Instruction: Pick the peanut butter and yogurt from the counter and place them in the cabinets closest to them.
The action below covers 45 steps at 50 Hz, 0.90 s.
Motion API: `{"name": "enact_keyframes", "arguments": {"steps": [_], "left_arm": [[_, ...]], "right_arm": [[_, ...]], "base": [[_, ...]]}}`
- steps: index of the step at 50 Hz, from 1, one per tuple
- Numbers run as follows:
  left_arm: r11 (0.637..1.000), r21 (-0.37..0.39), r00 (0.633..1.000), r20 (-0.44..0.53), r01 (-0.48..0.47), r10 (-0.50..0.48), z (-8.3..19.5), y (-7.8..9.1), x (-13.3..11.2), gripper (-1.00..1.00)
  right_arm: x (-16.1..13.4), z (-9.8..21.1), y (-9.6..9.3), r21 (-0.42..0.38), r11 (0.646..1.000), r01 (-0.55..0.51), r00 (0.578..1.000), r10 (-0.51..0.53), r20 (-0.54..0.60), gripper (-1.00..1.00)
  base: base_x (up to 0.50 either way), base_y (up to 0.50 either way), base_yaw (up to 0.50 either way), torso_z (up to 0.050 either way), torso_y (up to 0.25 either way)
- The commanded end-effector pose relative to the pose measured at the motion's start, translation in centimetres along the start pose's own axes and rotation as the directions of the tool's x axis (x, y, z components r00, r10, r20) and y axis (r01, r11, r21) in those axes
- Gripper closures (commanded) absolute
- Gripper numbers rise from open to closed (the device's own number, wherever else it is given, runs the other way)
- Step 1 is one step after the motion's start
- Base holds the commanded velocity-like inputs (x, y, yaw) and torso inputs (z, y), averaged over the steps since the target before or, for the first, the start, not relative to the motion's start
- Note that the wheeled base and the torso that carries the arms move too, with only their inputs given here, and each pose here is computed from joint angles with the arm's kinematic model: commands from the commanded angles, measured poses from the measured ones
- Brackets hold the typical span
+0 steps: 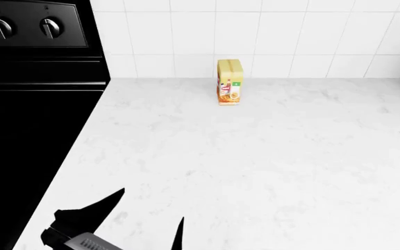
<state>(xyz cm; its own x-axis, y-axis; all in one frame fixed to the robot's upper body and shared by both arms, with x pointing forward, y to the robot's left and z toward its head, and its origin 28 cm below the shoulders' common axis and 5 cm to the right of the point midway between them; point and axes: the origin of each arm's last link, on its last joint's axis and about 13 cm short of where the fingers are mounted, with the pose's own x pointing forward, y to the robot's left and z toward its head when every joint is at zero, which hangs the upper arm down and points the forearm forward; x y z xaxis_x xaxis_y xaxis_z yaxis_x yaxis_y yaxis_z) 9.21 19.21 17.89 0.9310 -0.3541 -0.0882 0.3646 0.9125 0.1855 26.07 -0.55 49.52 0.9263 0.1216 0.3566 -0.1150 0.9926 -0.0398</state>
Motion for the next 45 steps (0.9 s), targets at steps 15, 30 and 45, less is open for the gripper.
{"name": "enact_keyframes", "arguments": {"steps": [15,30,45], "left_arm": [[1.0,0.01,1.0,0.0,0.013,-0.013,0.0,-0.2,0.1,-1.0],[1.0,0.015,1.0,0.003,0.021,-0.021,0.3,-0.4,0.4,-1.0],[1.0,0.016,1.0,0.011,0.005,-0.005,0.3,-0.3,0.5,-1.0]], "right_arm": [[-3.1,-2.6,0.1,0.001,1.0,-0.023,0.988,0.023,-0.15,-1.0],[-5.9,-1.8,-0.5,0.026,0.999,-0.042,0.991,0.045,-0.129,-1.0],[-9.1,-3.0,-1.4,0.047,0.996,-0.081,0.985,0.088,-0.152,-1.0]], "base": [[0.0,0.0,0.0,0.0,0.0],[0.0,0.0,0.0,0.0,0.0],[0.0,0.0,0.0,0.0,0.0]]}}
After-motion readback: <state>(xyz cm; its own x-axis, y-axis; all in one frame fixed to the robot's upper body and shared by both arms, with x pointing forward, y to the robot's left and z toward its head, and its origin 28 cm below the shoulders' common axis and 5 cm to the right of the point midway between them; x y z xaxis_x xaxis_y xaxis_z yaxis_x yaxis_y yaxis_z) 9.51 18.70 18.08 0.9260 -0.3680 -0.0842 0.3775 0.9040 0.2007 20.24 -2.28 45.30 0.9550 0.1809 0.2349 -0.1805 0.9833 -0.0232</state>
